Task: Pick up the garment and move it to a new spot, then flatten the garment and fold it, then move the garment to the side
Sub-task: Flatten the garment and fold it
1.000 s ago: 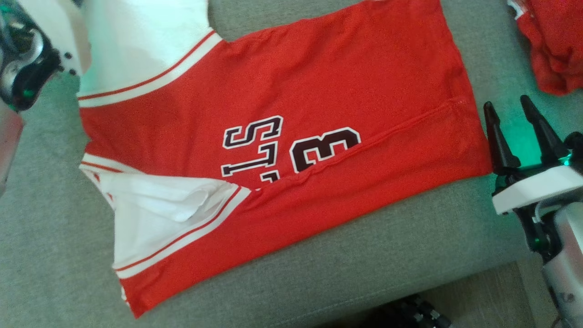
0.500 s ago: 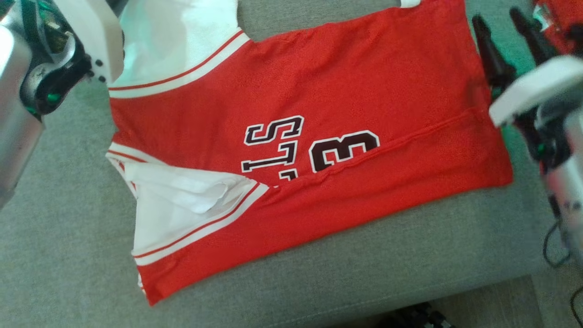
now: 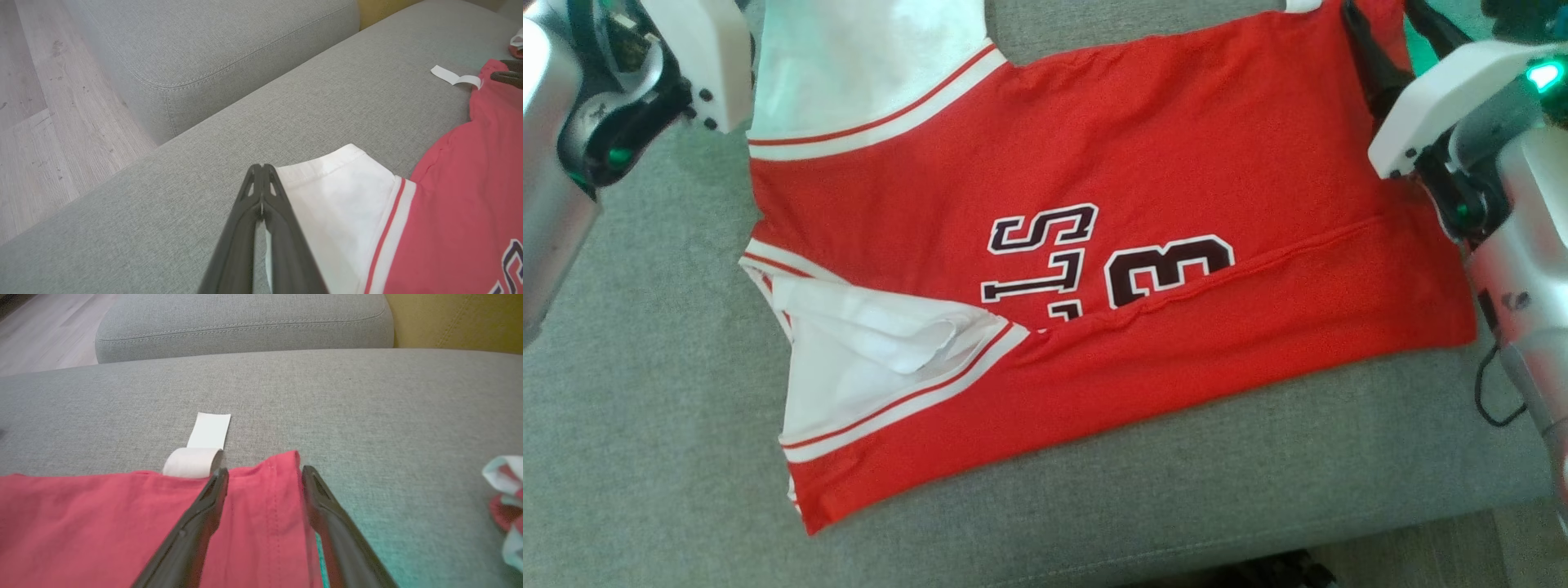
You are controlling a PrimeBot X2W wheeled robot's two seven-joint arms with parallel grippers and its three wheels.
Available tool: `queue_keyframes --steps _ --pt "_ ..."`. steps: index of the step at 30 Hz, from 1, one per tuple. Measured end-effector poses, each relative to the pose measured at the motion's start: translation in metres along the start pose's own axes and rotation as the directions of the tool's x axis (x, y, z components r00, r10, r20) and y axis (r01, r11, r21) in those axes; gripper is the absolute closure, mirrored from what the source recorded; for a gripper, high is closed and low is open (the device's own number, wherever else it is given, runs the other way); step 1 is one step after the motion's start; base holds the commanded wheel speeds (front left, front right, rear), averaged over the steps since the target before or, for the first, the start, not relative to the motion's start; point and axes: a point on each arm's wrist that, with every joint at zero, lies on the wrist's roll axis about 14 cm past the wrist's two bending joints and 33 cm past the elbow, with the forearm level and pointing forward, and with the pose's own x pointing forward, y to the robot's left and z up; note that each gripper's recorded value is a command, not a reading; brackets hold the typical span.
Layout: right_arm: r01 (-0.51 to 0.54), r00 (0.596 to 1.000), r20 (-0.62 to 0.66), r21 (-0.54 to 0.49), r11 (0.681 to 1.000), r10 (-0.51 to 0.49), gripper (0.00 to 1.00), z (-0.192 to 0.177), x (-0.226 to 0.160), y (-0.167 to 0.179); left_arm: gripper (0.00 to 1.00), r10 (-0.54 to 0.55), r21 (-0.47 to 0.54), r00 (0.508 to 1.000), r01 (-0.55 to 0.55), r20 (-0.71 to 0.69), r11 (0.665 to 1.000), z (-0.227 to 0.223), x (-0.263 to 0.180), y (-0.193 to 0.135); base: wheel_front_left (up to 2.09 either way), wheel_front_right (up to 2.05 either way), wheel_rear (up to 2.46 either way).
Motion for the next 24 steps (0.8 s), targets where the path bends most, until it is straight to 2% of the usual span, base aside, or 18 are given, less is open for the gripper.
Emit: queue_keyframes --steps 2,3,4,5,8,9,10,11,17,24 --pt "-0.001 1.000 0.000 -0.004 1.000 0.001 0.30 0.001 0.003 0.001 1.00 0.003 0.004 1.000 -0.003 0.001 1.000 0.000 0.000 0.001 0.00 0.00 0.00" --pt "-0.001 1.000 0.003 -0.006 1.000 0.001 0.30 0.002 0.005 0.001 1.00 0.003 0.007 1.000 -0.003 -0.003 1.000 -0.001 0.000 0.001 0.00 0.00 0.00" --pt "-0.001 1.000 0.006 -0.008 1.000 0.001 0.34 0.003 0.006 0.001 1.00 0.005 0.009 1.000 -0.005 -0.006 1.000 -0.002 0.000 0.002 0.00 0.00 0.00" --pt "0.000 1.000 0.007 -0.010 1.000 0.001 0.45 0.003 0.007 0.001 1.00 0.007 0.008 1.000 -0.007 -0.003 1.000 -0.002 -0.001 0.003 0.00 0.00 0.00" --pt "0.001 1.000 0.008 -0.013 1.000 -0.001 0.64 0.003 0.009 0.001 1.00 0.013 0.009 1.000 -0.013 -0.003 1.000 -0.002 -0.002 0.005 0.00 0.00 0.00" --pt "0.002 1.000 0.009 -0.015 1.000 -0.002 0.73 0.002 0.009 0.001 1.00 0.016 0.010 1.000 -0.016 -0.005 1.000 -0.003 -0.003 0.006 0.00 0.00 0.00" --pt "0.004 1.000 0.013 -0.019 1.000 -0.003 0.94 0.003 0.009 0.000 1.00 0.019 0.010 1.000 -0.019 0.000 1.000 -0.003 -0.003 0.007 0.00 0.00 0.00" --pt "0.006 1.000 0.021 -0.020 1.000 -0.006 1.00 0.004 0.010 0.000 1.00 0.024 0.010 1.000 -0.024 0.000 1.000 -0.003 -0.004 0.009 0.00 0.00 0.00" --pt "0.014 0.993 0.114 -0.011 1.000 -0.012 1.00 0.029 0.010 -0.003 1.00 0.047 0.010 0.998 -0.047 0.049 0.999 0.004 -0.010 0.016 0.00 0.00 0.00" --pt "-0.018 0.973 0.230 0.070 0.997 0.001 1.00 0.064 0.004 0.000 1.00 0.051 0.026 0.984 -0.056 0.169 0.998 0.039 -0.030 0.016 0.00 0.00 0.00"
